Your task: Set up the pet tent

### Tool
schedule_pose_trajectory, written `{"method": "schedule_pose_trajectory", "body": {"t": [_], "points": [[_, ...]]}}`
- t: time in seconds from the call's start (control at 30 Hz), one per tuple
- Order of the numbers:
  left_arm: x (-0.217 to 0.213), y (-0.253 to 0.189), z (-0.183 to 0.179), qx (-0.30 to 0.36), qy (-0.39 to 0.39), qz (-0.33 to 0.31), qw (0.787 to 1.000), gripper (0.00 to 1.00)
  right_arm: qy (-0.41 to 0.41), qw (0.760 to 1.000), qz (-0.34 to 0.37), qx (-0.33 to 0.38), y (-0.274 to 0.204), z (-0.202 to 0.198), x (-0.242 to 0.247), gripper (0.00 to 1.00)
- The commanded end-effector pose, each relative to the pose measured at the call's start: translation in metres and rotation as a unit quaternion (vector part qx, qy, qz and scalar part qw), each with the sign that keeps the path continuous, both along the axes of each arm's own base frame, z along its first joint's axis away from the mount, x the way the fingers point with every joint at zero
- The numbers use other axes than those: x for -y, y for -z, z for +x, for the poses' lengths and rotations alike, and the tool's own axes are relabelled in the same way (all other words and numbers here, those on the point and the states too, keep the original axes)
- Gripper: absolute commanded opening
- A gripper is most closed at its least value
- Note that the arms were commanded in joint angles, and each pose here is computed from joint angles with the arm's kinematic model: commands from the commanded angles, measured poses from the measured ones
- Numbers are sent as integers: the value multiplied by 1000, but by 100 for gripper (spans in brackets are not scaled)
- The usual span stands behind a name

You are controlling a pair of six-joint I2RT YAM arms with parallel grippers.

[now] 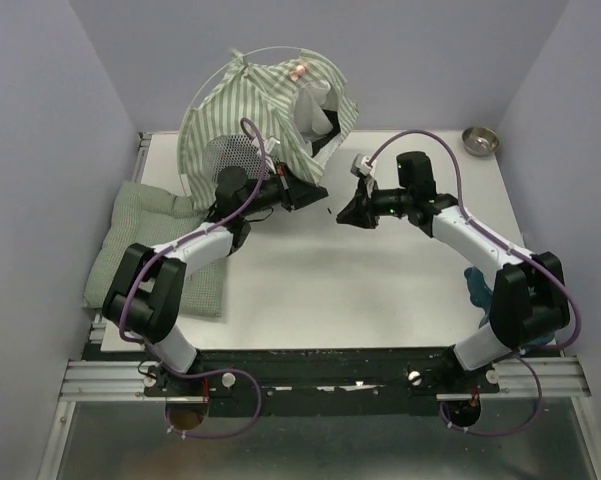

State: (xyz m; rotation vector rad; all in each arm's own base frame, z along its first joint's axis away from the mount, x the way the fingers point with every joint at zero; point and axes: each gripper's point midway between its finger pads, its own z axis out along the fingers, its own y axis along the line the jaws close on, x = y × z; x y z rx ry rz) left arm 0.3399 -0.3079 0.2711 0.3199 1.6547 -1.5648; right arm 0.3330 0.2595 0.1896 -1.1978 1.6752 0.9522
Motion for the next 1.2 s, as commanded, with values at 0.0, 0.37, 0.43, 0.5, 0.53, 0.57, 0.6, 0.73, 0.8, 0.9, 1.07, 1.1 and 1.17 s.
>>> {"method": "schedule_pose_trajectory", "body": {"t": [0.0, 0.37, 0.43, 0.5, 0.53, 0.57, 0.6, 0.73, 0.8, 0.9, 1.07, 1.1, 1.17], "points": [[-7, -22, 33, 10, -47, -24, 999, 0, 41, 998, 32, 20, -14, 7, 3, 24], [-6, -43, 28, 3, -29, -42, 999, 0, 105, 970, 151, 157, -47, 13, 8, 79], [-6, -46, 26, 4, -24, -43, 999, 0, 141, 960, 163, 176, -45, 27, 13, 82], [-9, -49, 27, 2, -24, -43, 999, 0, 152, 956, 157, 194, -40, 39, 15, 83], [-10, -50, 27, 1, -24, -43, 999, 0, 150, 956, 154, 200, -37, 43, 13, 83], [-10, -52, 26, 0, -20, -44, 999, 0, 144, 955, 156, 205, -35, 47, 10, 83], [-10, -54, 25, 1, -18, -45, 999, 0, 138, 954, 161, 214, -35, 49, 8, 83], [-11, -59, 24, 1, -13, -42, 999, 0, 114, 956, 172, 210, -31, 59, -9, 83], [-11, -60, 24, -3, -12, -42, 999, 0, 107, 956, 177, 209, -29, 64, -17, 83], [-12, -64, 23, -2, -10, -43, 999, 0, 101, 955, 180, 211, -24, 74, -25, 82], [-13, -67, 25, -6, -10, -38, 999, 0, 77, 957, 190, 207, -24, 83, -39, 77], [-14, -67, 26, -7, -11, -37, 999, 0, 68, 957, 193, 206, -25, 82, -43, 75], [-15, -68, 28, -8, -14, -36, 999, 0, 55, 958, 196, 200, -23, 79, -50, 67]]}}
